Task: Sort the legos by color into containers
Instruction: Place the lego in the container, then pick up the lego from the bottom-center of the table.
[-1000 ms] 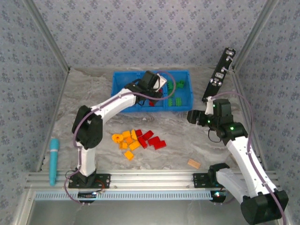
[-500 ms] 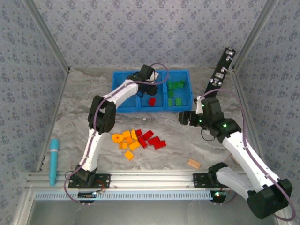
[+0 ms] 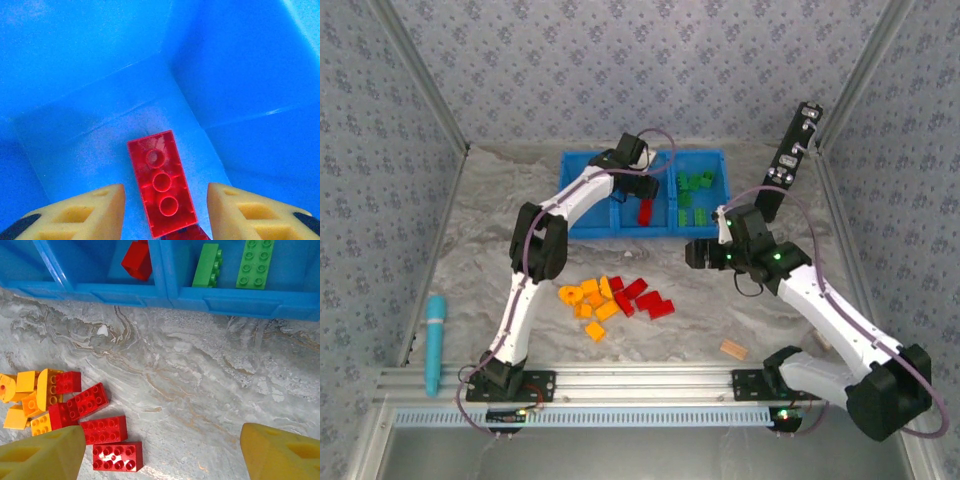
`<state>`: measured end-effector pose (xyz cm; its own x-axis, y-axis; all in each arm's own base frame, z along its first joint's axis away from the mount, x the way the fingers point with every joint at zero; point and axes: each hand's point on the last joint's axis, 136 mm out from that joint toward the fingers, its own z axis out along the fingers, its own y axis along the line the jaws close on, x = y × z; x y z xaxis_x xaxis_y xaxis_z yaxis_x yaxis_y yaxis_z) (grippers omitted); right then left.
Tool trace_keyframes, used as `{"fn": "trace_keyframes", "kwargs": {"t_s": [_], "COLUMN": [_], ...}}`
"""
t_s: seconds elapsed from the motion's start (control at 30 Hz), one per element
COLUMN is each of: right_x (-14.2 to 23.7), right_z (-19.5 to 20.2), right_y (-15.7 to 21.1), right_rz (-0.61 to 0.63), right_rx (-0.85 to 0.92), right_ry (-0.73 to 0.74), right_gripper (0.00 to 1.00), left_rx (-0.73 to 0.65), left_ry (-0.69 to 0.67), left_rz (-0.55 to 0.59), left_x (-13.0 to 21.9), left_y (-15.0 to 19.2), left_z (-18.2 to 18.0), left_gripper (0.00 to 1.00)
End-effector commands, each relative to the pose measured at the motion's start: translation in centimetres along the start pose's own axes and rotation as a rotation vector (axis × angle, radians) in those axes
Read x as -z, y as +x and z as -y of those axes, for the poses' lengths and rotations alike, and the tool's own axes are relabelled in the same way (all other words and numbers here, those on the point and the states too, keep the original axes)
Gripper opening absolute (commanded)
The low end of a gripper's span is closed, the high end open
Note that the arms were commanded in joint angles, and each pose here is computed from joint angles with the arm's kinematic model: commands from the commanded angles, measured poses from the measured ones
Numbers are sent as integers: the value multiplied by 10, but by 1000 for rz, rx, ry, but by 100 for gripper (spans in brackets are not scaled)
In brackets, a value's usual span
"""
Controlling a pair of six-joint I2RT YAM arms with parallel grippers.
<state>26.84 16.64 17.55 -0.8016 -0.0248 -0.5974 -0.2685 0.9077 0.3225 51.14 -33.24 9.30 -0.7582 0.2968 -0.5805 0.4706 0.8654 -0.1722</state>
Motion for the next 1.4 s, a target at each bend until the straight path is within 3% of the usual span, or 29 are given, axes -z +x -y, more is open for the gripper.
{"fn": "trace_keyframes", "kwargs": {"t_s": [0.0, 0.17, 0.33, 0.6, 0.73, 0.87, 1.03, 1.2, 1.37], "right_x": [1, -11, -21, -32, -45, -37, -35, -46, -64], "right_z": [-7, -15, -40, -73, -74, -97, -93, -76, -63], "right_y": [-13, 0, 29, 71, 93, 112, 141, 160, 172], "right_rz": [27, -26, -96, -162, -173, -187, -251, -304, -268], "right_rx": [36, 78, 173, 436, 660, 852, 1172, 1328, 1443], "right_ry": [-1, -29, -135, -279, -232, -375, -360, -309, -211], "right_gripper": [82, 82, 83, 90, 97, 96, 99, 99, 99], "left_rx": [7, -23, -61, -97, -116, -126, -100, -81, -77], "left_ry": [52, 75, 103, 121, 90, 8, -91, -154, -200], "left_rz": [-56, 7, 123, 226, 244, 242, 220, 253, 282], "left_x": [1, 38, 103, 188, 227, 266, 313, 345, 364], "left_y": [16, -3, -27, -23, -7, 16, 58, 92, 114], "left_z": [14, 27, 40, 48, 40, 16, -18, -42, -53], "left_gripper": [48, 48, 50, 55, 58, 61, 64, 69, 76]}}
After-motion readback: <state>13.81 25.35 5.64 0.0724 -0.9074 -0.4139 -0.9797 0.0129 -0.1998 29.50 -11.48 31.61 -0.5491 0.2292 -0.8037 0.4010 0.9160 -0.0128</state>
